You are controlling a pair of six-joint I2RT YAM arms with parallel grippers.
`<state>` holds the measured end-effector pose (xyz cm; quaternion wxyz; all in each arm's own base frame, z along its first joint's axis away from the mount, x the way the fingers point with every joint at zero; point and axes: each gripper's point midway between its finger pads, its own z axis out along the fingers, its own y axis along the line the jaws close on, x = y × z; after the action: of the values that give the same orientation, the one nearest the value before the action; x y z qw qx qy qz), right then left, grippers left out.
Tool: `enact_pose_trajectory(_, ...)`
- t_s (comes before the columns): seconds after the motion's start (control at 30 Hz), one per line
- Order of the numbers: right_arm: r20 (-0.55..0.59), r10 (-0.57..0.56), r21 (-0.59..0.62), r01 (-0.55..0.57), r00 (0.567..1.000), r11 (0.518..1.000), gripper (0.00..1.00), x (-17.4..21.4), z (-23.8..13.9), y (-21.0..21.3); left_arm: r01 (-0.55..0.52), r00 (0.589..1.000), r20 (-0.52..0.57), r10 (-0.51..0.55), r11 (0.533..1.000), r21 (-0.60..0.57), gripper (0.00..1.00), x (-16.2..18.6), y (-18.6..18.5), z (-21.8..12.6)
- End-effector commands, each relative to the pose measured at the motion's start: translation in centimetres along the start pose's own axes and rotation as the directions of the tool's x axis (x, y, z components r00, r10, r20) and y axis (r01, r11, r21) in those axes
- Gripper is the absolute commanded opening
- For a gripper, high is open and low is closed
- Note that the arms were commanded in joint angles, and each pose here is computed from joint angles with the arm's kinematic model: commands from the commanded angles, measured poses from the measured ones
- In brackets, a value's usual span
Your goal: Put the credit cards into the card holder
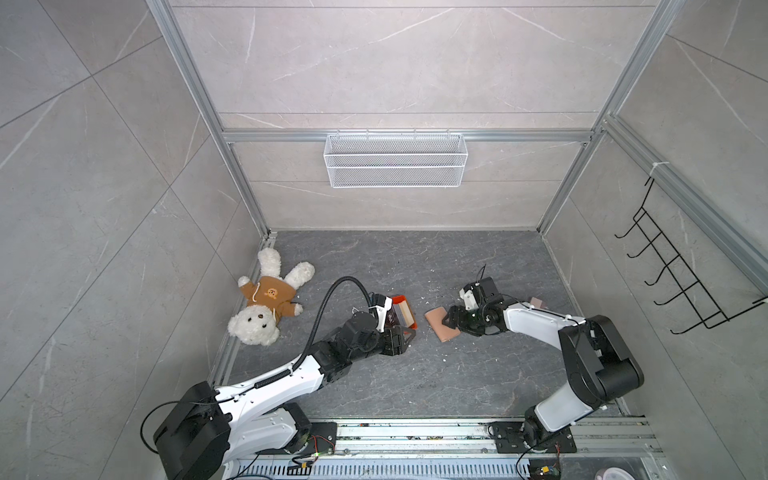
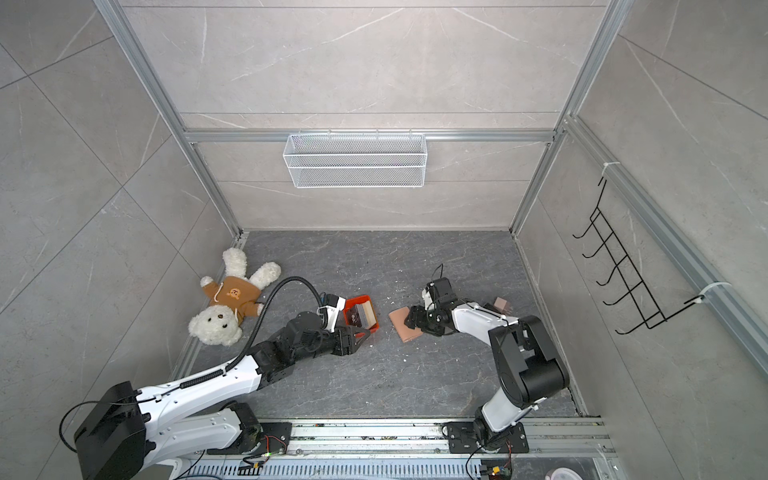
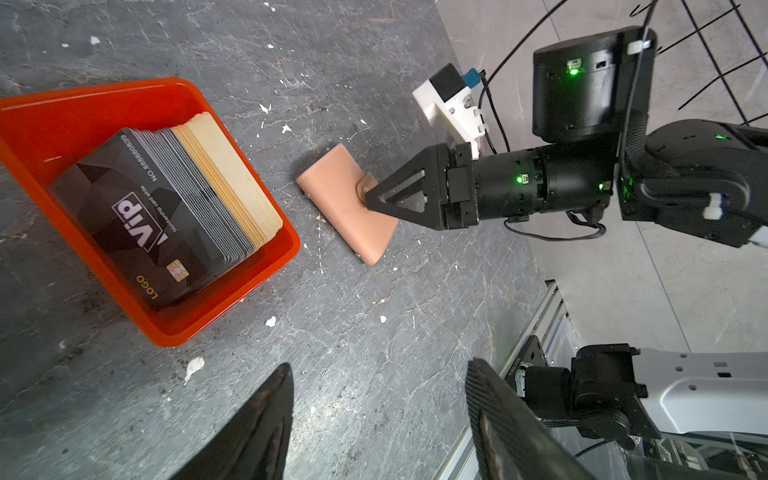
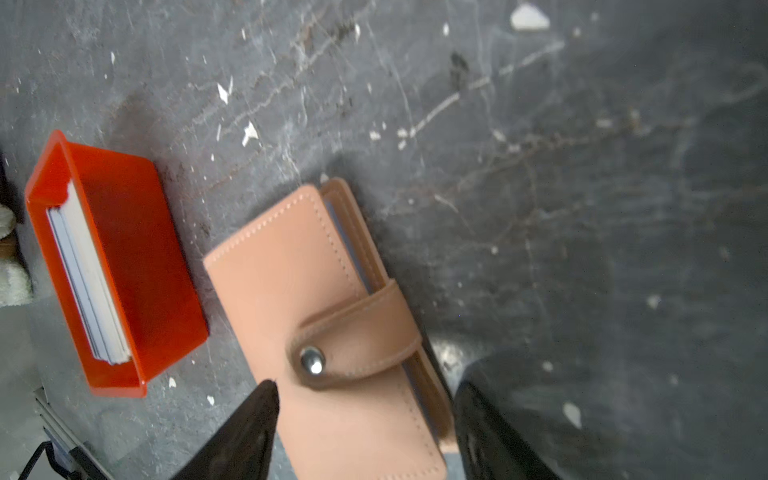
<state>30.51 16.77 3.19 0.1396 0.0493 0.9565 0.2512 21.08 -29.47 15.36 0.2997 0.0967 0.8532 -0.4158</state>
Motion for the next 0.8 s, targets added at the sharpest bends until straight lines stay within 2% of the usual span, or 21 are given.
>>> enact_pose_trajectory(0.0, -0.003, 0.055, -0.023, -0.055, 0.998, 0.998, 0.63, 1.7, -0.6, -0.3, 0.048, 0.998, 0.045, -0.051, 0.998, 0.050, 0.65, -1.8, -1.8, 0.5)
enact_pose_trajectory(0.07, 0.003, 0.069, -0.050, -0.069, 0.998, 0.996, 0.58, 2.5, -1.0, 0.0, 0.075, 0.996, 0.036, -0.077, 0.995, 0.066, 0.64, -1.6, -2.0, 1.0)
enact_pose_trajectory(0.23, 0.034, 0.064, -0.027, -0.063, 0.997, 0.998, 0.58, 3.4, -2.3, -0.3, 0.134, 0.991, -0.007, -0.134, 0.990, 0.050, 0.62, -1.0, -1.8, 2.5)
enact_pose_trajectory(0.37, 0.097, 0.060, 0.051, -0.065, 0.994, 0.997, 0.54, 2.6, -3.5, -1.4, 0.194, 0.980, -0.047, -0.194, 0.981, 0.007, 0.60, -0.4, -1.1, 4.2)
enact_pose_trajectory(0.6, 0.124, -0.030, 0.062, 0.022, 0.992, 0.998, 0.51, -0.1, -4.1, 0.0, 0.284, 0.952, -0.099, -0.288, 0.957, -0.051, 0.60, 0.5, -0.5, 7.3)
enact_pose_trajectory(0.77, 0.118, -0.076, 0.056, 0.070, 0.990, 0.996, 0.48, -2.2, -3.4, 1.3, 0.339, 0.932, -0.095, -0.349, 0.934, -0.109, 0.60, 1.0, 0.6, 9.6)
